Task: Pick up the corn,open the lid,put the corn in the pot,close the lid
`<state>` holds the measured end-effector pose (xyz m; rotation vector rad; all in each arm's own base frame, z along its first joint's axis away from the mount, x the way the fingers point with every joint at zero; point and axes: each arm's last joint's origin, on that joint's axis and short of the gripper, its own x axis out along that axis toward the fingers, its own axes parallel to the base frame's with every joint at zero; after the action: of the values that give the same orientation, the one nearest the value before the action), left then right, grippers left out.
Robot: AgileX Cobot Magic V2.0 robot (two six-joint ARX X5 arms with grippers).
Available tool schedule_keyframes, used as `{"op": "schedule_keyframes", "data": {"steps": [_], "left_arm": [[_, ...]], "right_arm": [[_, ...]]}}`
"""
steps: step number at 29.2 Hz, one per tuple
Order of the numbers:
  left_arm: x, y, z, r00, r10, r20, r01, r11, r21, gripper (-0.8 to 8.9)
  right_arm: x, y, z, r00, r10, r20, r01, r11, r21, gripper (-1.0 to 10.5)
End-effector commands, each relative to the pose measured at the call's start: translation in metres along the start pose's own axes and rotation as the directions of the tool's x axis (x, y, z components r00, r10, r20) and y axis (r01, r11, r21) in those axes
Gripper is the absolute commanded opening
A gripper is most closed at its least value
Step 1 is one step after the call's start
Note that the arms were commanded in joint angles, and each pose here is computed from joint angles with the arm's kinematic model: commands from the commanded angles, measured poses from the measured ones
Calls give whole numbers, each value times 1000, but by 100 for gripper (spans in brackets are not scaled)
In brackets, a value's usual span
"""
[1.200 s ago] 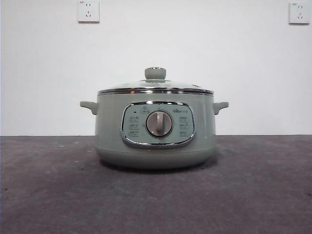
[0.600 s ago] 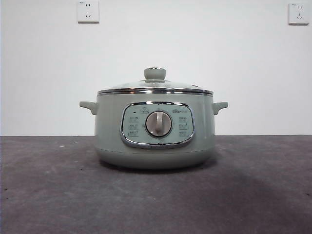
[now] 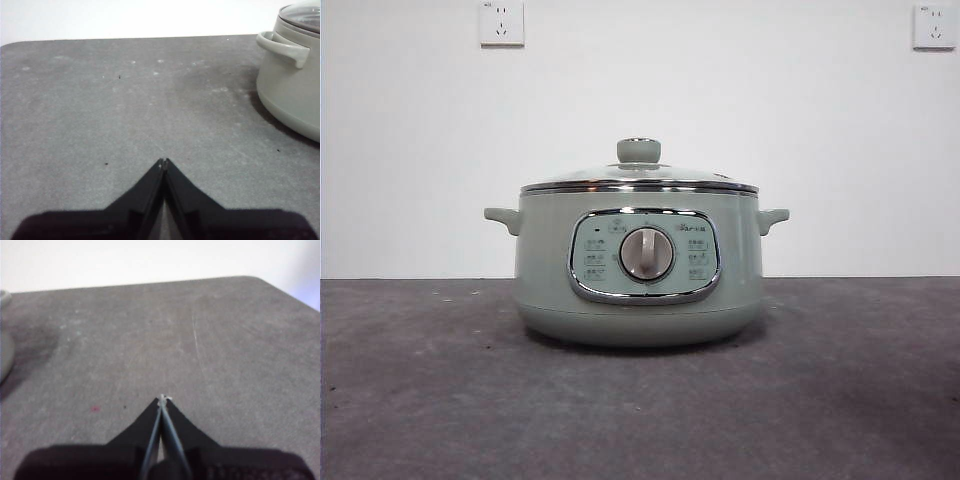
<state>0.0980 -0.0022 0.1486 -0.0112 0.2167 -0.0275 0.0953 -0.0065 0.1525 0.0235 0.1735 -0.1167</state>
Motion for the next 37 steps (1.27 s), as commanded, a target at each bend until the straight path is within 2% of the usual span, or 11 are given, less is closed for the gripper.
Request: {"op": "schedule_keyframes", "data": {"steps": [1,37], "left_arm": [[1,0,-3,1000,5,-2,-5,1000,-4,-3],[1,0,-3,1000,5,-1,-5,1000,-4,-3]], "right_arm": [[1,0,-2,1000,-11,-4,11,1000,-10,1],[1,1,-2,1000,4,-3,-4,1000,-7,1]]}}
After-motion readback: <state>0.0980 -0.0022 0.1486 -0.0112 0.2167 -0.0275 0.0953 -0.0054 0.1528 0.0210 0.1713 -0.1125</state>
